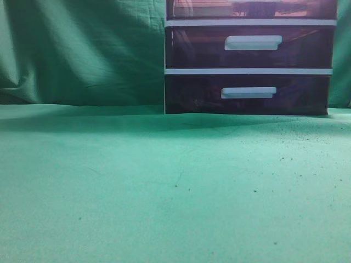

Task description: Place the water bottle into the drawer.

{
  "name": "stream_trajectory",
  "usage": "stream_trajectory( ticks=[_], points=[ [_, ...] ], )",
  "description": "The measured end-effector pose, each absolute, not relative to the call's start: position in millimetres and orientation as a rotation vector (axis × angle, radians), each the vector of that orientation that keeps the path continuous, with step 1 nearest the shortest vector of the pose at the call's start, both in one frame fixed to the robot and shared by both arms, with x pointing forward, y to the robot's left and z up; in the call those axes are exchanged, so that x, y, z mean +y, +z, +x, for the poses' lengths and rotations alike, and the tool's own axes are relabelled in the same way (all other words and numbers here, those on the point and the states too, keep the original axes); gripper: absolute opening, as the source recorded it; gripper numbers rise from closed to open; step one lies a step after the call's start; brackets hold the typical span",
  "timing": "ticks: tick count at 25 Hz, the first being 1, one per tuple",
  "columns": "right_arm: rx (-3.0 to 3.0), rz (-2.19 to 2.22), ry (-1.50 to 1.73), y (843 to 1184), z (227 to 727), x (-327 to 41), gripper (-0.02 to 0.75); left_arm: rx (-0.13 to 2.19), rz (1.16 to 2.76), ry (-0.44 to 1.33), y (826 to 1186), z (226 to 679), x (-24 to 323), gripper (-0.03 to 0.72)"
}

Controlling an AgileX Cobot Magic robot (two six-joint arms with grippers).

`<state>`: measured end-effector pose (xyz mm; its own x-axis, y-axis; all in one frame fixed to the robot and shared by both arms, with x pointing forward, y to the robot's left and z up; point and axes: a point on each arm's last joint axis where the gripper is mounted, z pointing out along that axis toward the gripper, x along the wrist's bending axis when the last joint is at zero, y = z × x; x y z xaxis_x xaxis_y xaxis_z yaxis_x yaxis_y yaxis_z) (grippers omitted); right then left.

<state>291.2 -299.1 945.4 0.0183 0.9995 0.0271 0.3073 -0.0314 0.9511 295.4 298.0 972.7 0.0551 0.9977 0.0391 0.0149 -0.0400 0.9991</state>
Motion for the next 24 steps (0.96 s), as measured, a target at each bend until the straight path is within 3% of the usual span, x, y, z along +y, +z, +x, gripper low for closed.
stream_trajectory(
  ticks=[8,24],
  points=[
    [1.411,1.466,1.056,945,291,-299,0.000,1.269,1.491,1.061,952,292,294,0.000],
    [1.411,1.466,1.056,945,291,-299,0.000,1.307,1.496,1.052,950,292,296,0.000]
  ],
)
